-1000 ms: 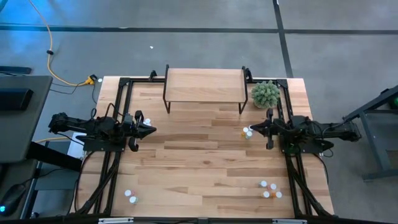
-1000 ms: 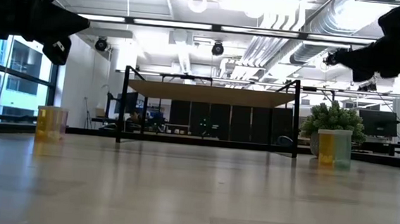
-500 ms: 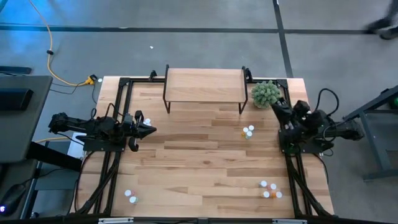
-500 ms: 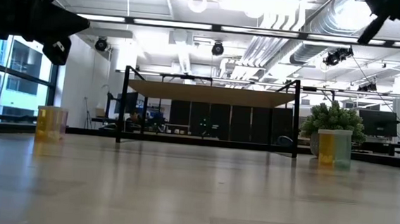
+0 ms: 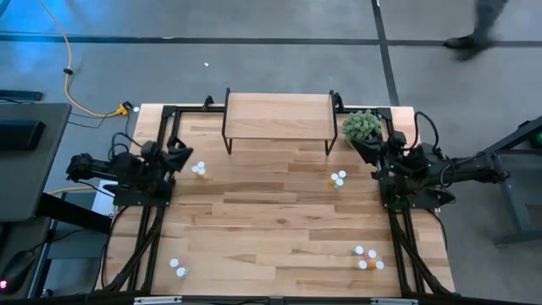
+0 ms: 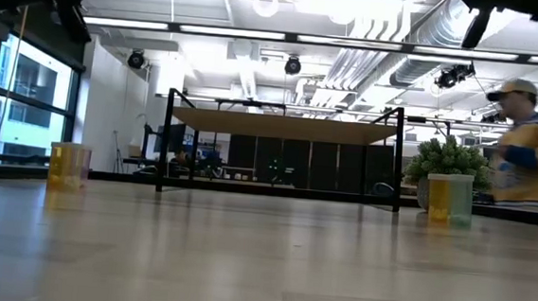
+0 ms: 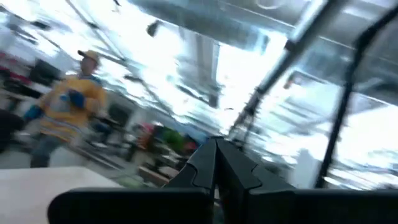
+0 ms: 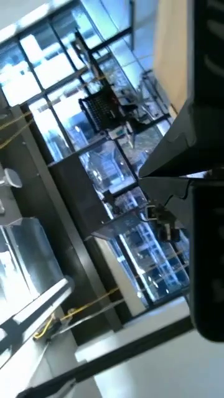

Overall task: Pick and place medicine bottles onto shelf by color
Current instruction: Put the top right yellow pill bottle on the shelf

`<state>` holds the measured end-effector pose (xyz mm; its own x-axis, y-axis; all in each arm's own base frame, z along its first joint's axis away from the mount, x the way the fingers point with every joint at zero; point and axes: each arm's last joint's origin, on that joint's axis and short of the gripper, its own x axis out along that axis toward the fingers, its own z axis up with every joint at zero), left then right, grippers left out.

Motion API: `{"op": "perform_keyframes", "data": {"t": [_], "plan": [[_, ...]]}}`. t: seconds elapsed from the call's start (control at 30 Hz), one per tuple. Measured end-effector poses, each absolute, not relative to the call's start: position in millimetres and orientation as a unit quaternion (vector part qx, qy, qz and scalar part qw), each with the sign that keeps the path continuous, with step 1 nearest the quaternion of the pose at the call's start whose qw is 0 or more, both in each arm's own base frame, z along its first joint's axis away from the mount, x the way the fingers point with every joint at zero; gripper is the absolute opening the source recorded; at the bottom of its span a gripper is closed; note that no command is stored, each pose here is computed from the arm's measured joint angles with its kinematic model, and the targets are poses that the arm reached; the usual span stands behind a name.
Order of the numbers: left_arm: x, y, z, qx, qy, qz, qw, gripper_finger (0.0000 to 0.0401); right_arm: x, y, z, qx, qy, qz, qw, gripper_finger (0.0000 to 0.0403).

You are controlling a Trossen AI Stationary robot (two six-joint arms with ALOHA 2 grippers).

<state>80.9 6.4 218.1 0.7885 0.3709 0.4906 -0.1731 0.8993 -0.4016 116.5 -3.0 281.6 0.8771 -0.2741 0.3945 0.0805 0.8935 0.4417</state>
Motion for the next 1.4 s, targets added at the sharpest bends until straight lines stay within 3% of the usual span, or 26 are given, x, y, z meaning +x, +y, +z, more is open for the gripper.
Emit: {"op": "perform_keyframes", "data": {"t": [0.17, 0.4, 0.67, 0.83, 0.93, 1.23, 1.4], "plan": [[77.2, 7.8, 222.6, -0.182, -0.320, 0.162, 0.916, 0.0001, 124.5, -2.6, 299.4, 0.209, -0.203, -0.100, 0.951, 0.0000], [81.0, 5.8, 244.9, -0.165, -0.306, 0.136, 0.928, 0.0001, 136.7, -5.7, 312.1, 0.209, -0.044, -0.169, 0.962, 0.0000], [111.0, 6.1, 289.4, -0.105, -0.130, 0.210, 0.963, 0.0004, 133.2, -9.5, 312.4, 0.241, 0.066, -0.203, 0.947, 0.0001], [117.1, 6.3, 301.8, -0.082, -0.043, 0.230, 0.969, 0.0029, 130.0, -9.2, 299.4, 0.297, 0.121, -0.219, 0.921, 0.0007], [117.4, 6.3, 303.6, -0.079, -0.030, 0.232, 0.969, 0.0050, 130.9, -9.6, 290.7, 0.348, 0.162, -0.218, 0.898, 0.0040], [117.2, 6.8, 302.9, -0.079, -0.028, 0.241, 0.967, 0.0088, 144.1, -16.9, 251.1, 0.435, 0.335, -0.292, 0.783, 0.0192], [117.2, 6.8, 302.3, -0.077, -0.025, 0.242, 0.967, 0.0096, 152.7, -25.9, 237.3, 0.446, 0.383, -0.320, 0.743, 0.0225]]}}
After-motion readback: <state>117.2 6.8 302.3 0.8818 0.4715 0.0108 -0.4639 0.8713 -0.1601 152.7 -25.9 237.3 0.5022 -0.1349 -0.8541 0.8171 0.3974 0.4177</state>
